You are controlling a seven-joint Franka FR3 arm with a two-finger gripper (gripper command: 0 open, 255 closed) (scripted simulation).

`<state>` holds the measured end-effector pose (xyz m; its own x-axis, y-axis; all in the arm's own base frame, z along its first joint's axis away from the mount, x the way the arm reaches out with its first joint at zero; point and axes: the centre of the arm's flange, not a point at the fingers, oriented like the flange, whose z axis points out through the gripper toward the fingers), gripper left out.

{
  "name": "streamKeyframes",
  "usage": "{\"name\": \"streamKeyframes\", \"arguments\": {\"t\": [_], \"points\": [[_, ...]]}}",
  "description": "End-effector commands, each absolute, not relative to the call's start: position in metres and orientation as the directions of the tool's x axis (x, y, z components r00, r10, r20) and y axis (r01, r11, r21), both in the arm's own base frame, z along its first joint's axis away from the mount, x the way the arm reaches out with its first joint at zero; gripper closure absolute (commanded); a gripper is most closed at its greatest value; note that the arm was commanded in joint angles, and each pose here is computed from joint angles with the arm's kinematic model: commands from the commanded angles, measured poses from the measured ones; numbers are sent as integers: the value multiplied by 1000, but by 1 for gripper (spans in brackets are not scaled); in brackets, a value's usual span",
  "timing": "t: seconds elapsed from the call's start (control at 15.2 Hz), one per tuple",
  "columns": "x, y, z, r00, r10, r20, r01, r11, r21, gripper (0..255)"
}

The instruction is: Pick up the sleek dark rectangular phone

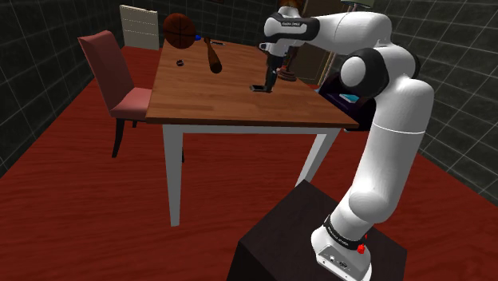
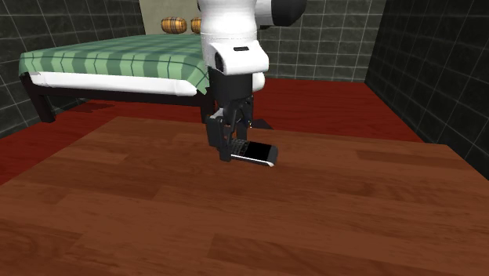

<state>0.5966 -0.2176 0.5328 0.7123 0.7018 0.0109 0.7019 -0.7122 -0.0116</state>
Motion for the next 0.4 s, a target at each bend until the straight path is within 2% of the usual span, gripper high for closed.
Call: {"name": "streamKeyframes", "arguments": {"t": [0.0,0.33], "points": [[596,-217,543,712,702,11,702,-712,-12,255],[596,-217,559,712,702,11,702,-712,-12,255]]}}
